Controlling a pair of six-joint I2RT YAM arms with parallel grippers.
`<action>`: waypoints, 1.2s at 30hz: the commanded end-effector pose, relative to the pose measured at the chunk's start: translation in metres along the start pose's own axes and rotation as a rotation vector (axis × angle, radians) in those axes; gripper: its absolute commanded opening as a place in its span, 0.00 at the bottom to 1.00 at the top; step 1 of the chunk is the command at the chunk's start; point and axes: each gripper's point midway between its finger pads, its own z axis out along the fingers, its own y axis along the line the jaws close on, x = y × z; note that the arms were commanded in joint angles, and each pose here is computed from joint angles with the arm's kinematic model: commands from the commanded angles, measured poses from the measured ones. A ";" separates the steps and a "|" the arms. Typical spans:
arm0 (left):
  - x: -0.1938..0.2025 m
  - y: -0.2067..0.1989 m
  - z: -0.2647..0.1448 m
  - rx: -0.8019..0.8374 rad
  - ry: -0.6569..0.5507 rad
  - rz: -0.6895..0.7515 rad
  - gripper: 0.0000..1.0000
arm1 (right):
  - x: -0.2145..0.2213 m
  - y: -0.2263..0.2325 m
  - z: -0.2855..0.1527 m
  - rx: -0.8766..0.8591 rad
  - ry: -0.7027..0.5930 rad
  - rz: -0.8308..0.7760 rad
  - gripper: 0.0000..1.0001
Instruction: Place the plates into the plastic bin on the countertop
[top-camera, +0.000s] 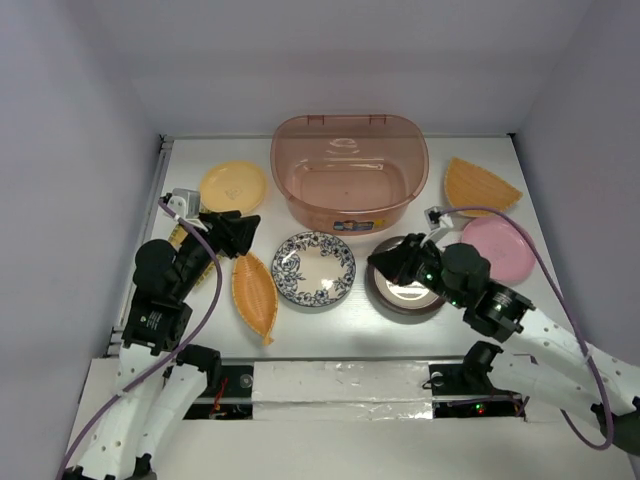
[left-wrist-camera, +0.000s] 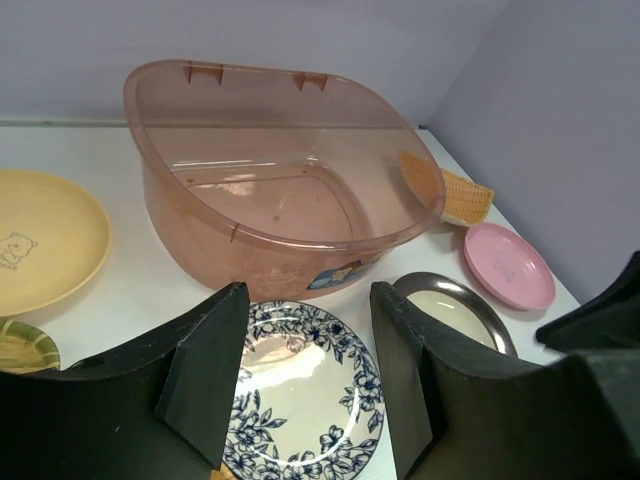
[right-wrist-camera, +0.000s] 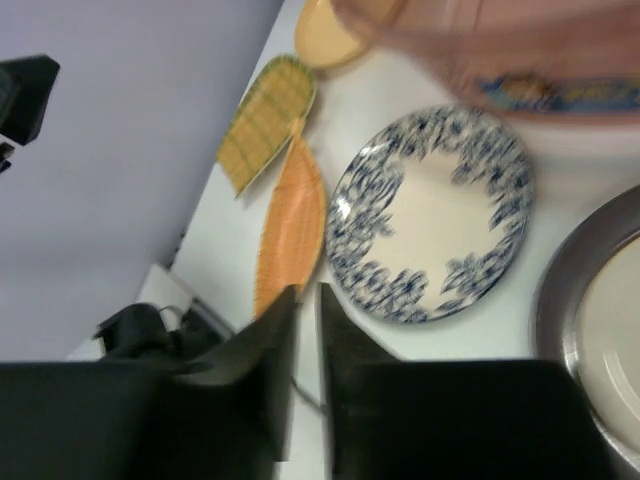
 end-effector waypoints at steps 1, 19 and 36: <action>-0.010 -0.006 -0.002 0.028 -0.037 0.026 0.48 | 0.012 0.014 0.012 -0.030 0.000 0.057 0.32; -0.017 0.009 -0.012 -0.078 -0.077 0.003 0.02 | 0.112 -0.034 0.078 0.260 0.055 0.303 0.34; -0.016 -0.001 -0.014 -0.046 -0.065 0.010 0.33 | 0.176 -0.106 0.086 0.463 0.045 0.527 0.52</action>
